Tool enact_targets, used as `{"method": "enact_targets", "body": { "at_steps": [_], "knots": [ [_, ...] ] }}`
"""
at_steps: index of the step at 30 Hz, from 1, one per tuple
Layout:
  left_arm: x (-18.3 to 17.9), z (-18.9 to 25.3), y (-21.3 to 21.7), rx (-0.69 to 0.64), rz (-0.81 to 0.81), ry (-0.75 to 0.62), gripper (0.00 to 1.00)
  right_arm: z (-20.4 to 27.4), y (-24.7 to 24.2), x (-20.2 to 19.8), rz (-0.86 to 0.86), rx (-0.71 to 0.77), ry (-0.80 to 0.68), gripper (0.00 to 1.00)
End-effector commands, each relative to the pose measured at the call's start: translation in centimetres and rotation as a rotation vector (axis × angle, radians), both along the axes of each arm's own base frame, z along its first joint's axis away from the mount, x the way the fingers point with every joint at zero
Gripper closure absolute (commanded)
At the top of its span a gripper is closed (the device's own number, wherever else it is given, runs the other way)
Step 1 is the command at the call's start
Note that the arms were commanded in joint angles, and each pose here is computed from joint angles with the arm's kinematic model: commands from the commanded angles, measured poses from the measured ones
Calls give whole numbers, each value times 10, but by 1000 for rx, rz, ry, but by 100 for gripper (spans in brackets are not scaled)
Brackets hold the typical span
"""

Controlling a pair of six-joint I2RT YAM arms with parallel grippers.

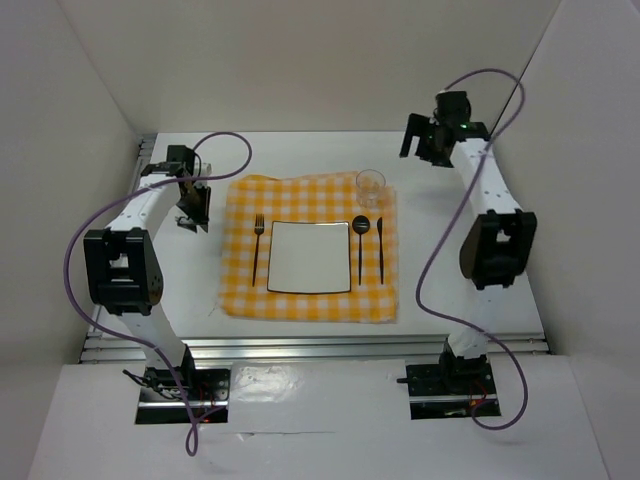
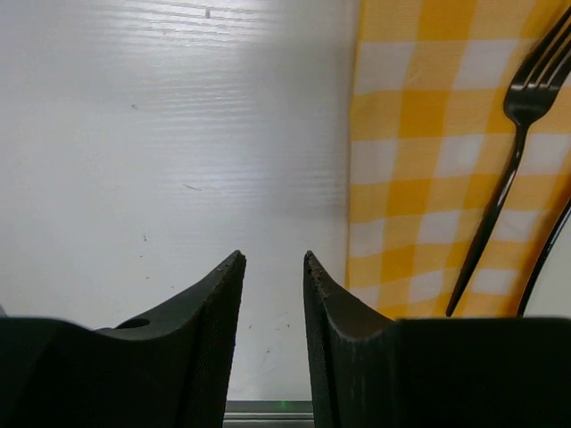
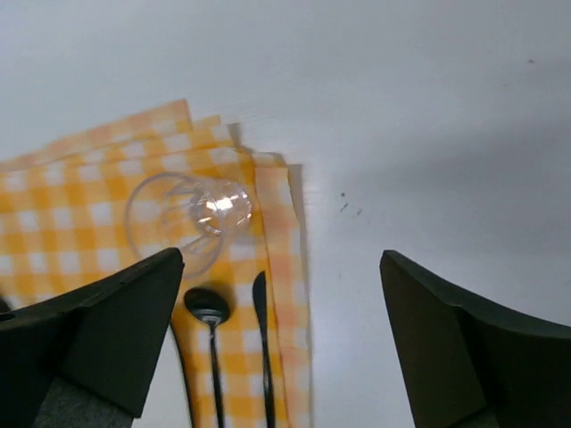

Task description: Set the dinner table for one person

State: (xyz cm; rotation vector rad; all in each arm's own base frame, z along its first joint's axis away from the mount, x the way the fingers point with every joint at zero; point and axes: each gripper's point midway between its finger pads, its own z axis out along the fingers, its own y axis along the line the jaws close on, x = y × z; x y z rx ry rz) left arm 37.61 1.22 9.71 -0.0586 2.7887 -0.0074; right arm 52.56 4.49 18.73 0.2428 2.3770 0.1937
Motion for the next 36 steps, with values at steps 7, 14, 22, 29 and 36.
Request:
{"method": "enact_targets", "body": {
  "at_steps": [7, 14, 22, 29, 36],
  "knots": [
    [-8, 42, 33, 160, -33, -54, 60, 18, -6, -125, -68, 205, 45, 0],
    [-19, 88, 89, 418, 66, -142, 60, 28, -53, -194, -304, 28, 3, 0],
    [-43, 158, 102, 469, 192, -413, 60, 65, -64, -238, -350, -3, -135, 0],
    [-72, 148, 91, 434, 162, -451, 58, 86, -47, -255, -244, 46, -239, 0],
    [-76, 146, 82, 385, 148, -442, 55, 85, -49, -264, -259, 44, -227, 0]
  ]
}}
